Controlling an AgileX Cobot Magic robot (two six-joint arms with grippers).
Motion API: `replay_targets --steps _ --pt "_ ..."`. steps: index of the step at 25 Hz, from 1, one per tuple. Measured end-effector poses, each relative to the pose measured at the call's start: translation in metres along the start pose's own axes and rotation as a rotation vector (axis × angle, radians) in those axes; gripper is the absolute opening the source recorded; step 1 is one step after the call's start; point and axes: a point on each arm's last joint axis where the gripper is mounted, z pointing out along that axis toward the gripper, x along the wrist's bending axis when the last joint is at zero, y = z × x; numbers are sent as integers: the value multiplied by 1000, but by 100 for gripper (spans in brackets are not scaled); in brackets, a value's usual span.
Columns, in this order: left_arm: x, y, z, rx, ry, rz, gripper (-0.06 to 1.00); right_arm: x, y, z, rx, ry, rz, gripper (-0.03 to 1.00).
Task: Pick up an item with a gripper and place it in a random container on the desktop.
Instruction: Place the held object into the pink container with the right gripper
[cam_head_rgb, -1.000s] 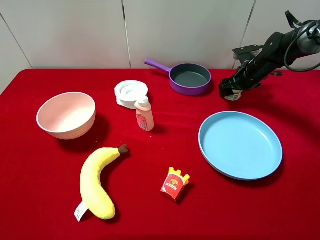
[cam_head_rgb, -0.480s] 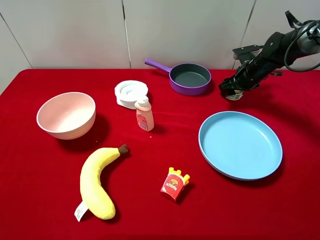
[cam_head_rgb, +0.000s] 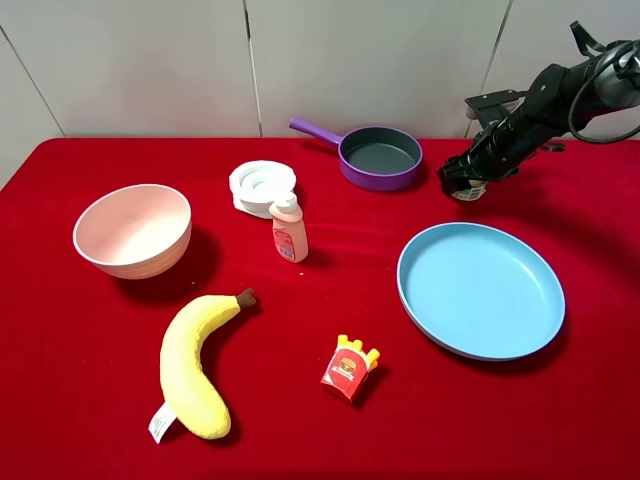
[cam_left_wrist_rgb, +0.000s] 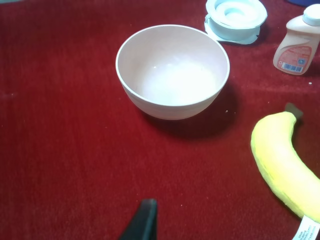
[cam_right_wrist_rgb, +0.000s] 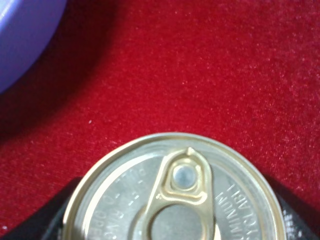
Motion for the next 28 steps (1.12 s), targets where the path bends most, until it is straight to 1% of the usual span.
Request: replay_targets --steps 3,7,10,18,21,28 --pt "0 0 0 0 0 0 92 0 3 -8 -5 0 -8 48" --pt "0 0 0 0 0 0 92 0 13 -28 -38 -9 -22 48" --pt "0 0 0 0 0 0 92 6 20 -42 -55 -7 -44 48" --pt "0 0 0 0 0 0 92 36 35 -71 -83 26 -100 48" --pt "0 0 0 0 0 0 92 50 39 -78 -84 43 -134 48" --pt "0 0 0 0 0 0 92 100 48 -99 -99 97 -242 48"
